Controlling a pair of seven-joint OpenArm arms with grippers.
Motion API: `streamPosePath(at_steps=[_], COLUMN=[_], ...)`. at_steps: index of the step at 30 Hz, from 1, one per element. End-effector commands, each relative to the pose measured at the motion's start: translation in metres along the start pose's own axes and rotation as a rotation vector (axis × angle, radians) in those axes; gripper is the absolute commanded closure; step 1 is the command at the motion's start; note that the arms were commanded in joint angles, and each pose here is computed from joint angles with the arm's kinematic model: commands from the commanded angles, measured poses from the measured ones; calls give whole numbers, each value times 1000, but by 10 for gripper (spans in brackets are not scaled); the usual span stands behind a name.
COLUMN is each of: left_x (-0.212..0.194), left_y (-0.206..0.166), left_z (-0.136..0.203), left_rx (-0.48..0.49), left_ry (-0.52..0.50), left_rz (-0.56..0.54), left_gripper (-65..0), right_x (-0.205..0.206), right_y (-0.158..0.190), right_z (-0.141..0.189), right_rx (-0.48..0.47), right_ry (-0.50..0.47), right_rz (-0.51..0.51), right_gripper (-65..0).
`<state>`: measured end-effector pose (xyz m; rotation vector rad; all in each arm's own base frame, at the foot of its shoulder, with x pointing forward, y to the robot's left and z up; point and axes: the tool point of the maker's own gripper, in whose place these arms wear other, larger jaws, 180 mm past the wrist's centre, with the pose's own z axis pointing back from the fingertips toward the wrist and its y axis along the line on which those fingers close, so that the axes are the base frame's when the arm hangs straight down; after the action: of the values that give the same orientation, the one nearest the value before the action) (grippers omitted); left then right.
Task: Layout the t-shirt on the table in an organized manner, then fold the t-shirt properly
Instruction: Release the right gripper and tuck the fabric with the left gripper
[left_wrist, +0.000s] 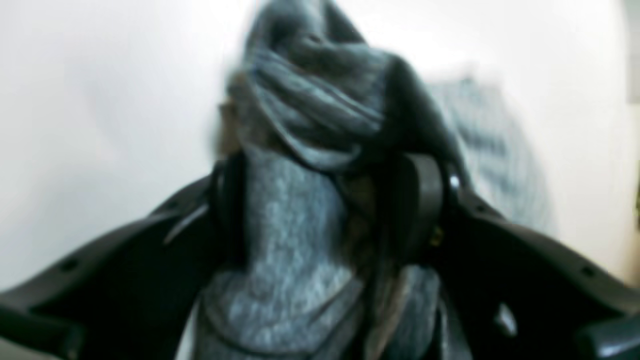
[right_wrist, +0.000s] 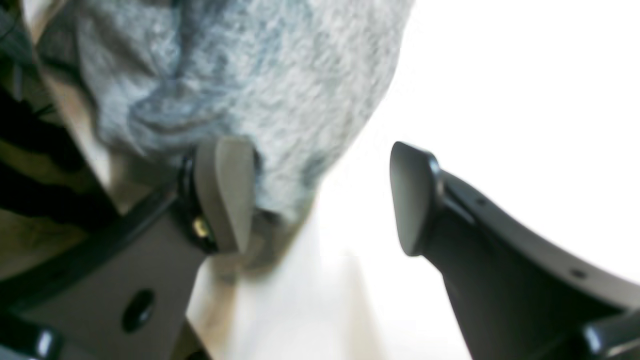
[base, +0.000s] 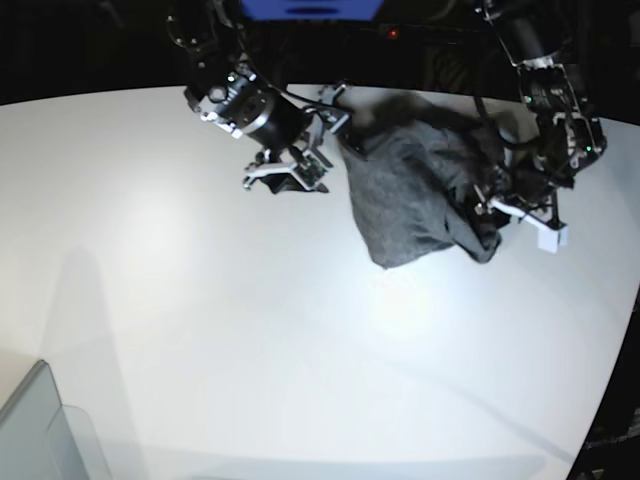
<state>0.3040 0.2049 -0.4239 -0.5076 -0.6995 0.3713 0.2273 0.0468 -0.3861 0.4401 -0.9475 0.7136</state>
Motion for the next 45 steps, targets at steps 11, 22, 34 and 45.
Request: streamPosePath(at_steps=[11,22,34,45], left_x=[61,57,-8,-22], left_y=[-48,-50,-50,-54], left_z=[-27,77,58,28], left_rx=[-90,-18,-45,-36], left_ry=[-22,-156,-53,43], left_rz=[-62,-255,-123,-167], left_gripper=[-389,-393,-393,-392], right_x=[3,13,14,11], right_y=[-49,-54,-51,-51], right_z=[16,20,18,20], right_rx=[-137,-153,-145,-149], right_ry=[-35,-63,-64,-57], right_rz=[-50,-42,-42,-47], right_gripper=[-426,-426,-426,-426])
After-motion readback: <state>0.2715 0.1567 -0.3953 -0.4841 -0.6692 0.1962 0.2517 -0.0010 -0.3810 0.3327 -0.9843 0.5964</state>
